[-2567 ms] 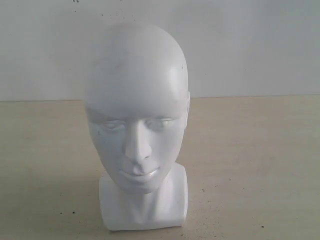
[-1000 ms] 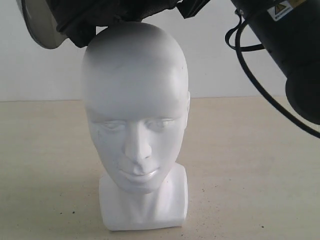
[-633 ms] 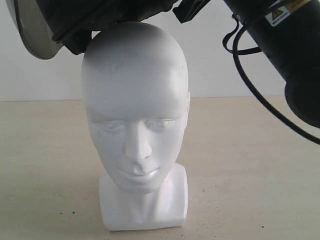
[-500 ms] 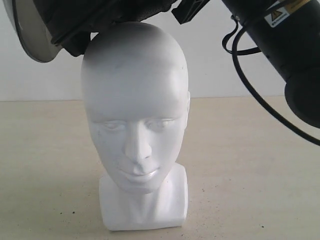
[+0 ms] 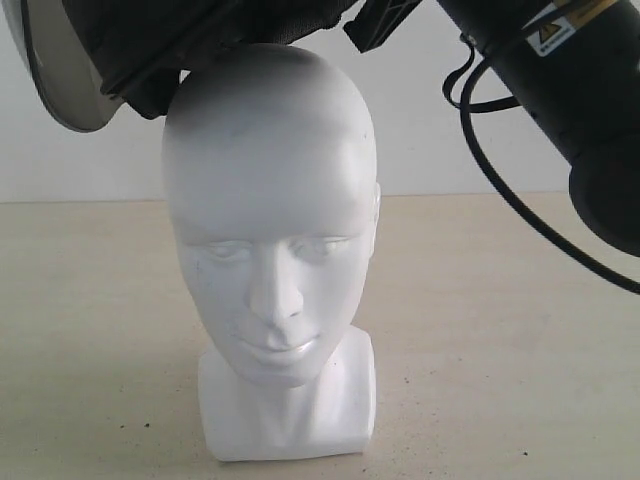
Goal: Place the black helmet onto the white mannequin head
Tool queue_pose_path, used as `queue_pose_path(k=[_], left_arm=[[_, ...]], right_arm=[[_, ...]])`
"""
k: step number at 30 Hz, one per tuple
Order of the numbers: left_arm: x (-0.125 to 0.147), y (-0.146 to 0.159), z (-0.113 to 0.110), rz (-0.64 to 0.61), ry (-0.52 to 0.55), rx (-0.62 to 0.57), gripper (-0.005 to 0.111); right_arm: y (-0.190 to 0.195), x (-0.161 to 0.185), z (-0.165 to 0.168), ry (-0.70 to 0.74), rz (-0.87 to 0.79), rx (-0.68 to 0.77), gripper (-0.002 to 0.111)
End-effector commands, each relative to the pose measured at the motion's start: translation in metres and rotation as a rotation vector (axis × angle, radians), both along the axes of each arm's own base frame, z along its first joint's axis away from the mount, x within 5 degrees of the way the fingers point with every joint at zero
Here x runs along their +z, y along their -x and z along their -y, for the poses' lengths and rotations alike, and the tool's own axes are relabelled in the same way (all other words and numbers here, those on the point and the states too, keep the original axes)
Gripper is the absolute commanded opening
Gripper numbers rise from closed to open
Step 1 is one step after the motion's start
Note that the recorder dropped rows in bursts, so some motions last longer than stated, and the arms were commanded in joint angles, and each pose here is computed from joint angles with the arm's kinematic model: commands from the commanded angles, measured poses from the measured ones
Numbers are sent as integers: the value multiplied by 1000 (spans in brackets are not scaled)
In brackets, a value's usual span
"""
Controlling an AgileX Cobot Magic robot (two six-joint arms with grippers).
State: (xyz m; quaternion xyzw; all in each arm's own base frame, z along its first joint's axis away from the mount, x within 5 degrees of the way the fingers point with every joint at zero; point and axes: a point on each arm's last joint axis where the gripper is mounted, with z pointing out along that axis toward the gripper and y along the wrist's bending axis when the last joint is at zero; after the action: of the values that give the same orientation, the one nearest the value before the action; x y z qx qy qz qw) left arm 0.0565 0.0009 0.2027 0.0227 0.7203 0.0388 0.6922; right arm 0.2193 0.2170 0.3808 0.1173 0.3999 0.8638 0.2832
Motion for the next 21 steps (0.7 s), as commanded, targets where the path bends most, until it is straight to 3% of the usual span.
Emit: queue_pose_path(k=[1, 21], left_arm=[[-1, 0, 0, 3, 4, -3, 4], [-1, 0, 0, 3, 4, -3, 4]], right_arm=[[0, 7, 8, 1, 34, -78, 0], [-8, -5, 2, 160, -28, -145, 0]])
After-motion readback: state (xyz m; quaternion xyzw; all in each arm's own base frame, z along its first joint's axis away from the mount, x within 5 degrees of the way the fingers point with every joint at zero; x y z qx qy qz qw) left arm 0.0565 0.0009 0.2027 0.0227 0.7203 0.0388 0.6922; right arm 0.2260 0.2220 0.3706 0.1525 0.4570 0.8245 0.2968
